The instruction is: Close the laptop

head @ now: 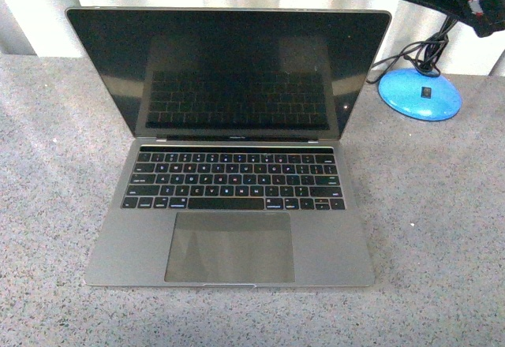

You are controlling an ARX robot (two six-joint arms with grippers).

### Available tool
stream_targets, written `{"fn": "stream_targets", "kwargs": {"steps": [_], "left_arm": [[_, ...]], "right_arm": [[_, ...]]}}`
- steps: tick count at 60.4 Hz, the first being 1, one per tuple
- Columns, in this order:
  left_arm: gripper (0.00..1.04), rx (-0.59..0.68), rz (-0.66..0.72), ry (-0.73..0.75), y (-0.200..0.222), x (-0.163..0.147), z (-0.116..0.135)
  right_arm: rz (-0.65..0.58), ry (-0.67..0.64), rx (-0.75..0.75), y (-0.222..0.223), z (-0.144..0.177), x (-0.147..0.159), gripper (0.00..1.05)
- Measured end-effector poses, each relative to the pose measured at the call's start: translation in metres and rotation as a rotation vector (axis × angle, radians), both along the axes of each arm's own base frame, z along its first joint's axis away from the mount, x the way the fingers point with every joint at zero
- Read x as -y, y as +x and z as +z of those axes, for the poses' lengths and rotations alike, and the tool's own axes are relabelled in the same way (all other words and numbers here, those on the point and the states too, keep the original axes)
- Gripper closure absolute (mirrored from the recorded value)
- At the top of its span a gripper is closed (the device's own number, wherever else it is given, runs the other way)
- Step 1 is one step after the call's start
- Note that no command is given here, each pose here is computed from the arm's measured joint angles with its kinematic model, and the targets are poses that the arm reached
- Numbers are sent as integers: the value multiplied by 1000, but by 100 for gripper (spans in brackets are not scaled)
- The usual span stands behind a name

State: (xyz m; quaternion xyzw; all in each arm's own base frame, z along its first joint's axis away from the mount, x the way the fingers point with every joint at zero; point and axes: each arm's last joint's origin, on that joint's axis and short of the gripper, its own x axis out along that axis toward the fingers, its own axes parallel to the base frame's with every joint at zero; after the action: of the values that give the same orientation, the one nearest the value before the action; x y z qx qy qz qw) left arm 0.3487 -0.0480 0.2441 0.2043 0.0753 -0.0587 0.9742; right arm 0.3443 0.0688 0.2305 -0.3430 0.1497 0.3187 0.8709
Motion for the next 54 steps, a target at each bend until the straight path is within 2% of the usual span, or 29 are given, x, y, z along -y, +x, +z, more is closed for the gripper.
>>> {"fn": "stream_targets", "kwargs": {"steps": [2, 7, 18, 30, 35, 36, 54], "left_arm": [[10, -6, -5, 11, 3, 1, -3], [26, -34, -45, 47, 12, 4, -10], [62, -120, -118, 125, 25, 13, -15], [101, -195, -195, 174, 35, 23, -9], [101, -220, -208, 194, 40, 26, -9], [101, -225, -207, 196, 41, 26, -10], [101, -264, -205, 166, 50, 24, -26]], "right_arm": [[7, -1, -4, 2, -1, -3, 10], [22, -2, -9, 7, -1, -10, 12], [60, 7, -15, 18, 4, -23, 47], [76, 32, -40, 35, 5, -26, 86], [88, 42, -53, 40, 2, -27, 103], [89, 42, -55, 41, 1, -27, 104], [95, 45, -96, 47, -15, -33, 104]]}}
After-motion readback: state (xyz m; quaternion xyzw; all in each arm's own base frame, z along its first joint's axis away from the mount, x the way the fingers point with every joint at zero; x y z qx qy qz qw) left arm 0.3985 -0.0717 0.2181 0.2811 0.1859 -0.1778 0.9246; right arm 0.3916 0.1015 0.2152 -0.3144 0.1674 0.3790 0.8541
